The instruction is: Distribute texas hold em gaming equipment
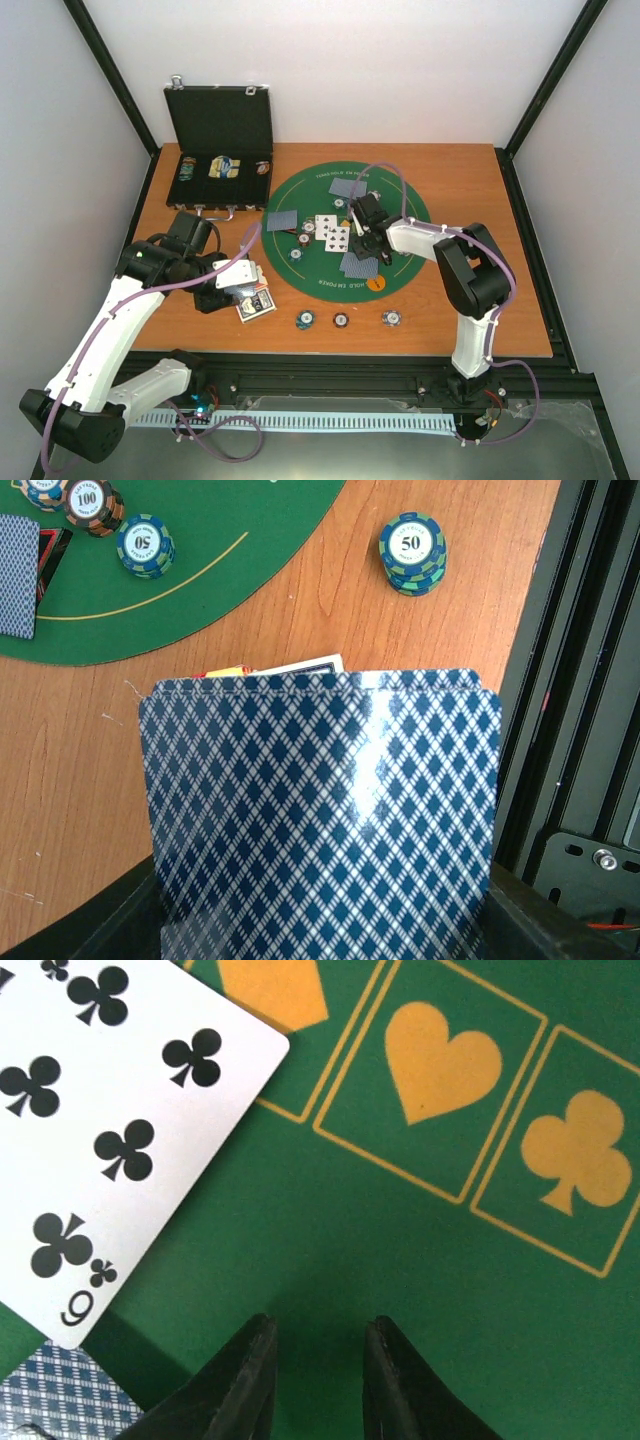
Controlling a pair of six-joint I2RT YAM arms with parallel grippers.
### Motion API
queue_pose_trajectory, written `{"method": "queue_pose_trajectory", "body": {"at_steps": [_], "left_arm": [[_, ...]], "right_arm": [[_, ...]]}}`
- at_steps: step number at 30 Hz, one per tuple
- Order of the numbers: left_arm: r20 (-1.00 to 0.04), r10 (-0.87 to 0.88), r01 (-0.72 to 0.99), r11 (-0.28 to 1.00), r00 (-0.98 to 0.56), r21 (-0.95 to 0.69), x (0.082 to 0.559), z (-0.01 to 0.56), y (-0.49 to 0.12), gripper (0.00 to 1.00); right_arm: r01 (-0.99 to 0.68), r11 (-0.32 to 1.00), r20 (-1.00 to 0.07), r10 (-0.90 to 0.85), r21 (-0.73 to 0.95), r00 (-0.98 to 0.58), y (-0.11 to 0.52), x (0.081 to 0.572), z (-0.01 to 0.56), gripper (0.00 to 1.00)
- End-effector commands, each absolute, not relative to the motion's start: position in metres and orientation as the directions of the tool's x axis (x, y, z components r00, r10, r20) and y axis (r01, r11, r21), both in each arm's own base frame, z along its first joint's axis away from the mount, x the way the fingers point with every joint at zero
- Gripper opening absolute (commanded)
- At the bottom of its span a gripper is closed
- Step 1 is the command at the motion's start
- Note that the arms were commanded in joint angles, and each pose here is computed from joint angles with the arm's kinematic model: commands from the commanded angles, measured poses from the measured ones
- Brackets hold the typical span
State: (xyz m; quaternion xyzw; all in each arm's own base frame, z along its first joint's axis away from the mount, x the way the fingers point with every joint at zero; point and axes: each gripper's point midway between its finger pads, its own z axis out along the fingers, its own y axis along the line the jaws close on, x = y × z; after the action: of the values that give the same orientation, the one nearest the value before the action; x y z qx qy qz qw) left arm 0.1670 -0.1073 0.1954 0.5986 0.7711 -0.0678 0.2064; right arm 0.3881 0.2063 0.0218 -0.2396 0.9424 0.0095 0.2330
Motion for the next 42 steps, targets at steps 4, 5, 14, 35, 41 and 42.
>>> {"method": "queue_pose_trajectory", "body": {"at_steps": [4,5,14,35,41,42], "left_arm": [[-0.417,0.889,0.947,0.276,-0.187,0.165,0.169,0.2,-0.109,0.16],[-0.419,0.889,0.946,0.277,-0.186,0.167,0.17,0.201,-0.109,0.16],[-0.416,0.891,0.945,0.275,-0.181,0.177,0.168,0.203,-0.107,0.16],[-0.405,0.897,0.943,0.273,-0.177,0.191,0.168,0.204,-0.104,0.16],[-0.393,0.904,0.943,0.265,-0.169,0.202,0.167,0.203,-0.101,0.16],[-0.391,0.905,0.943,0.263,-0.168,0.204,0.167,0.202,-0.101,0.16]], "right_arm": [[-0.463,0.886,-0.451,-0.424,-0.027,-0.786,0.211,0.379,0.02,0.25],[-0.466,0.884,-0.457,-0.424,-0.023,-0.782,0.212,0.379,0.023,0.24],[-0.491,0.871,-0.455,-0.432,0.013,-0.778,0.211,0.361,0.029,0.2],[-0.46,0.887,-0.519,-0.408,-0.031,-0.752,0.212,0.374,0.059,0.19],[-0.462,0.887,-0.485,-0.406,-0.003,-0.775,0.219,0.373,0.036,0.18],[-0.469,0.883,-0.485,-0.41,0.001,-0.772,0.221,0.37,0.035,0.17]]}}
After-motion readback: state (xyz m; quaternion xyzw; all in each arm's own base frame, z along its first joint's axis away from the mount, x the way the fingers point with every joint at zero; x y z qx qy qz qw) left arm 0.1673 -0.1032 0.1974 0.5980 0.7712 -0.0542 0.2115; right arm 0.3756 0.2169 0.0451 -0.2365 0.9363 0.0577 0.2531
